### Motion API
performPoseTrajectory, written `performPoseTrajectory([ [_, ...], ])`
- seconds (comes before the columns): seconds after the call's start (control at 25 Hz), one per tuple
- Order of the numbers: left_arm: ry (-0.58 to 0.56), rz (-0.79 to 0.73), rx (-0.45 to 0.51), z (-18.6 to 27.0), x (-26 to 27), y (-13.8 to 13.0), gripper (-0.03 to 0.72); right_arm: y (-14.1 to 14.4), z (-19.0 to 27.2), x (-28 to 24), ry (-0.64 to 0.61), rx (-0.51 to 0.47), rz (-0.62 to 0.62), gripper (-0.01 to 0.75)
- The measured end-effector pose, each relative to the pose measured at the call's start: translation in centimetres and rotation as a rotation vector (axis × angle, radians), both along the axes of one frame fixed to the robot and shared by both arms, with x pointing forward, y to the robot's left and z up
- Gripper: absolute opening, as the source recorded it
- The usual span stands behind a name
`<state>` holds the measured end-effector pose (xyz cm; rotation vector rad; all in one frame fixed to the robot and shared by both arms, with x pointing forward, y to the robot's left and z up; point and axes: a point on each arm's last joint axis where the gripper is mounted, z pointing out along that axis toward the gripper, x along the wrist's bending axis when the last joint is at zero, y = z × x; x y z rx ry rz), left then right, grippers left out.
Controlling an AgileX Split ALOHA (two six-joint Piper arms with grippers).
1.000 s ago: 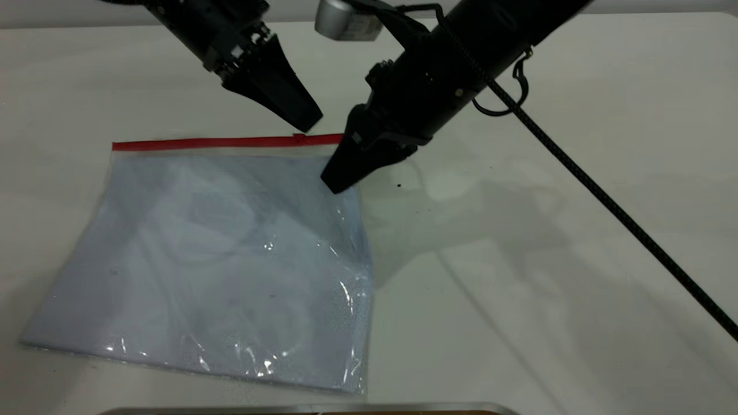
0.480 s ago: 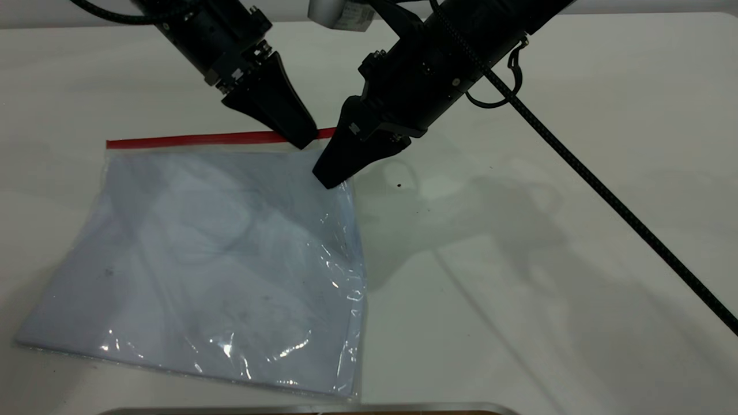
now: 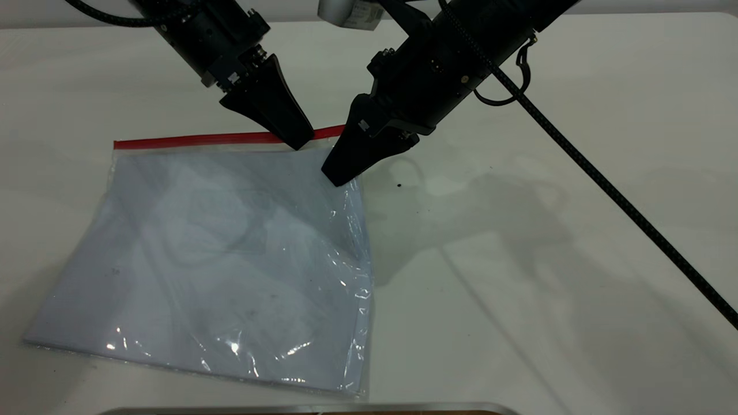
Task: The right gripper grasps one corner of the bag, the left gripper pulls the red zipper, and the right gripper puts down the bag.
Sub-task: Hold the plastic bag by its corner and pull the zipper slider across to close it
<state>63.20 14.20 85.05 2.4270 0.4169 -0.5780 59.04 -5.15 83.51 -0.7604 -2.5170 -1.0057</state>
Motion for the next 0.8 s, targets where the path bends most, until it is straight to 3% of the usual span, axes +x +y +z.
performPoseTrajectory([
  [0.16,-0.006,-0.007,-0.003,0.0,0.0,0.0,0.076,-0.3,0.0,0.2,0.004,0.003,-0.005,0.036],
  [0.4,0.002,0.038,-0.025,0.1,0.5,0.8,0.073,-1.7,0.3,1.0,0.044,0.045,-0.047,0.036],
  [0.8,0.006,0.183,-0.045,0.3,2.1,6.1,0.074,-3.5,1.7,3.2,0.047,0.17,-0.14,0.038],
])
